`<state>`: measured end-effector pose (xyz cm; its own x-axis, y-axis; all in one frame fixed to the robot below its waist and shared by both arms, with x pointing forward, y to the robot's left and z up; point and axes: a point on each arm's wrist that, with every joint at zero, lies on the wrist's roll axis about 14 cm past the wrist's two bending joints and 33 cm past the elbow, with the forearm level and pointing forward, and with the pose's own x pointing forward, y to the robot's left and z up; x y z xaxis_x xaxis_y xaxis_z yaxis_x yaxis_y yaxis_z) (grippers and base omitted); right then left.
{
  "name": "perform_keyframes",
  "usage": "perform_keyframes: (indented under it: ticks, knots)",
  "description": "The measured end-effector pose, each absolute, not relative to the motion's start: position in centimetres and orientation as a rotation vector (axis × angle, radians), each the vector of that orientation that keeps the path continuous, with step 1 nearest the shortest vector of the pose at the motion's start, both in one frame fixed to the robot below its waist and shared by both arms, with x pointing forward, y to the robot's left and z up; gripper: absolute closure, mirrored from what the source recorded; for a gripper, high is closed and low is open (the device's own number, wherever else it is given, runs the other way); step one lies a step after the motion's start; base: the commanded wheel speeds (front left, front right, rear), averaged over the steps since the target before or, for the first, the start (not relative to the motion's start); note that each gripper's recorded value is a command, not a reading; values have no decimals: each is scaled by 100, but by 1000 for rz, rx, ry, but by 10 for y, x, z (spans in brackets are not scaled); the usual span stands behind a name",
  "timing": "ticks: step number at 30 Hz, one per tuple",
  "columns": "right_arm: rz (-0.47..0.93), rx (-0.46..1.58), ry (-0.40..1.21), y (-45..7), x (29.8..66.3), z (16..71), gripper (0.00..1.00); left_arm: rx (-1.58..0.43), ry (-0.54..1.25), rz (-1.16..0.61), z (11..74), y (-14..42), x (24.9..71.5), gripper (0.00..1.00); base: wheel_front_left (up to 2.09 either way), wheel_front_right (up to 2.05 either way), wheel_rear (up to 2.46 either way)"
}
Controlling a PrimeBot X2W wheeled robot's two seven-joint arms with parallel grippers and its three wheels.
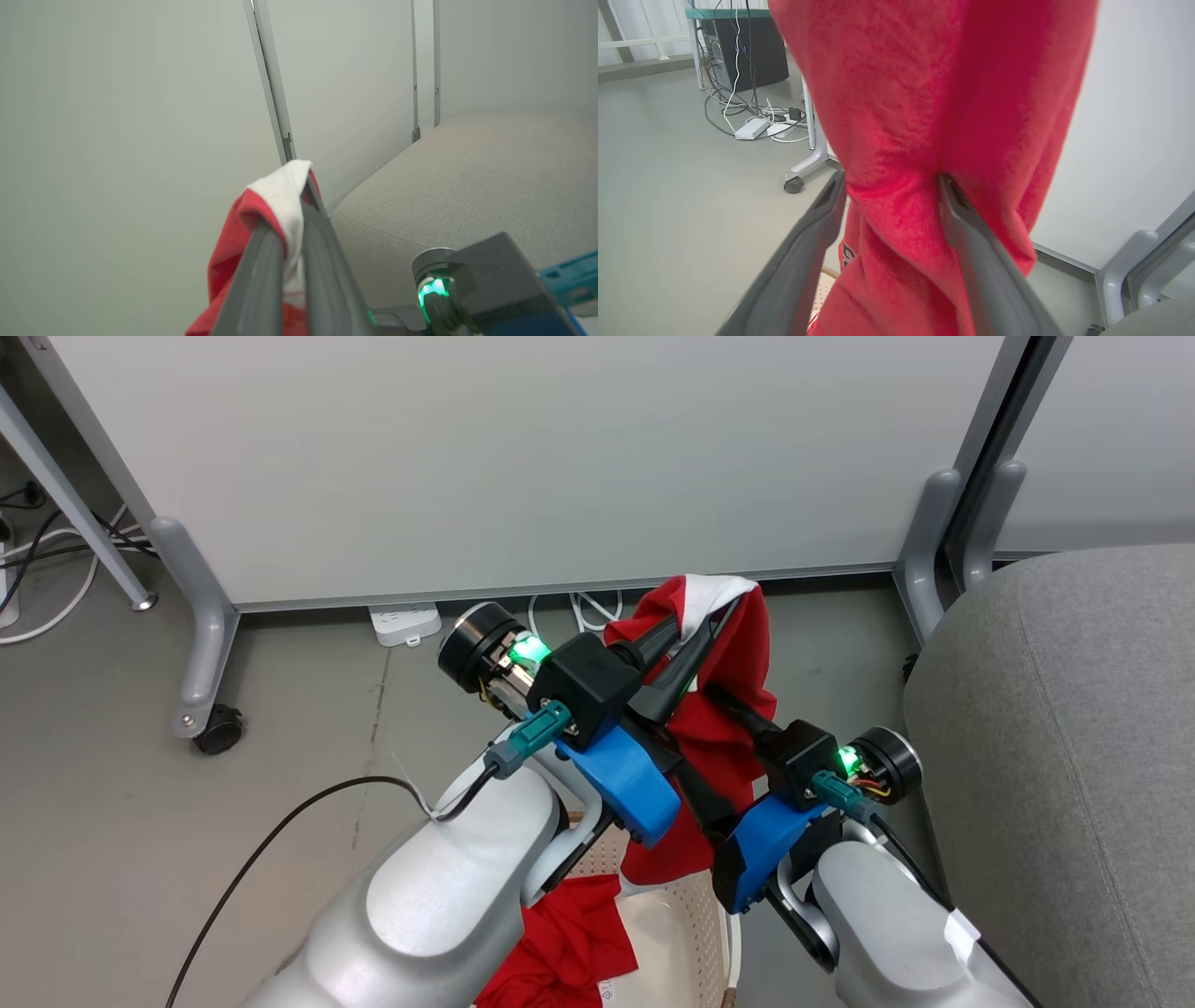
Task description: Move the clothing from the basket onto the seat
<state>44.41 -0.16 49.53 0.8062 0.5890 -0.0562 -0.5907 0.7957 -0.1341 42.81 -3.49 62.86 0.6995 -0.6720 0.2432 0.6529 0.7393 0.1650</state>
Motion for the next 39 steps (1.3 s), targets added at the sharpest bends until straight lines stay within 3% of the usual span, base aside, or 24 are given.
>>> perform_keyframes:
  ticks: [1, 2, 33, 34, 39]
  knots:
    - [634, -151, 19, -2, 444, 493, 75, 67, -299, -740, 629, -35, 428, 100, 0, 0, 0]
    - [635, -154, 24, -2, 444, 492, 100, 68, -299, -741, 629, -36, 427, 100, 0, 0, 0]
    - [640, -152, 28, -2, 442, 494, 100, 63, -288, -737, 626, -37, 427, 100, 0, 0, 0]
    - [640, -152, 28, -2, 442, 494, 100, 65, -289, -736, 626, -37, 428, 0, 0, 0, 0]
    - [637, -147, 32, -3, 443, 493, 100, 66, -294, -730, 627, -36, 431, 0, 0, 0, 0]
